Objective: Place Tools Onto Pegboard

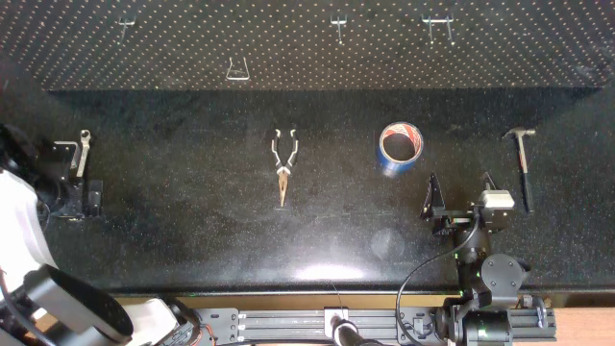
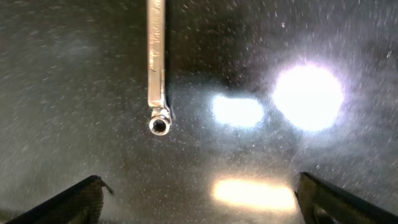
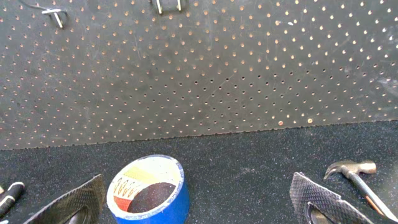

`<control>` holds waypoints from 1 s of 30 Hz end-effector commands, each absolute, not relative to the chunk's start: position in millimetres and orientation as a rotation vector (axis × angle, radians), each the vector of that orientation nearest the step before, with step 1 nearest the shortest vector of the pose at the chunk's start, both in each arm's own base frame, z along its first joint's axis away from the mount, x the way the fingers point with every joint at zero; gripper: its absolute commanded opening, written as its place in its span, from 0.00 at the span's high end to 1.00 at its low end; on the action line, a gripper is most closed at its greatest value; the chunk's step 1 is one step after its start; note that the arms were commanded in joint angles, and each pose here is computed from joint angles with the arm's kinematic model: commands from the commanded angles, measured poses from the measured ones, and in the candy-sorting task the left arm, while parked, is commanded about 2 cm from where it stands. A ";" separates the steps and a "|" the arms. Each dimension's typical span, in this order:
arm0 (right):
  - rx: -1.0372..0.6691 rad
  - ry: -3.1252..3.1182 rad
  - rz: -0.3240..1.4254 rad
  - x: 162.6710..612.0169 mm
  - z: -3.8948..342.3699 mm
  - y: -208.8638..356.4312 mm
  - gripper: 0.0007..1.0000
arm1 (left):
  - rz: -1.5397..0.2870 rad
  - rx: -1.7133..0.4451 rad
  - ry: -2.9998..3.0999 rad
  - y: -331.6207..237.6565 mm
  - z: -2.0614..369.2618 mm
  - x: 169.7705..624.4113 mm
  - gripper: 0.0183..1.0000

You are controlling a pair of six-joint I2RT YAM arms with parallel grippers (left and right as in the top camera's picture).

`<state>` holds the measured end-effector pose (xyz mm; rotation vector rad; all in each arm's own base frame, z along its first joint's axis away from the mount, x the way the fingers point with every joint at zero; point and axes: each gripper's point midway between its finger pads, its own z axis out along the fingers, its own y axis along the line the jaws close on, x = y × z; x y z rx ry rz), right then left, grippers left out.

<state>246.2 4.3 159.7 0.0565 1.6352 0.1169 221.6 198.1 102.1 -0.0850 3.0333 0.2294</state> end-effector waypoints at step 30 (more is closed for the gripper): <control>0.048 1.634 0.107 246.0 158.9 4.4 0.02 | 0.197 -0.146 1.817 90.3 196.6 329.8 0.99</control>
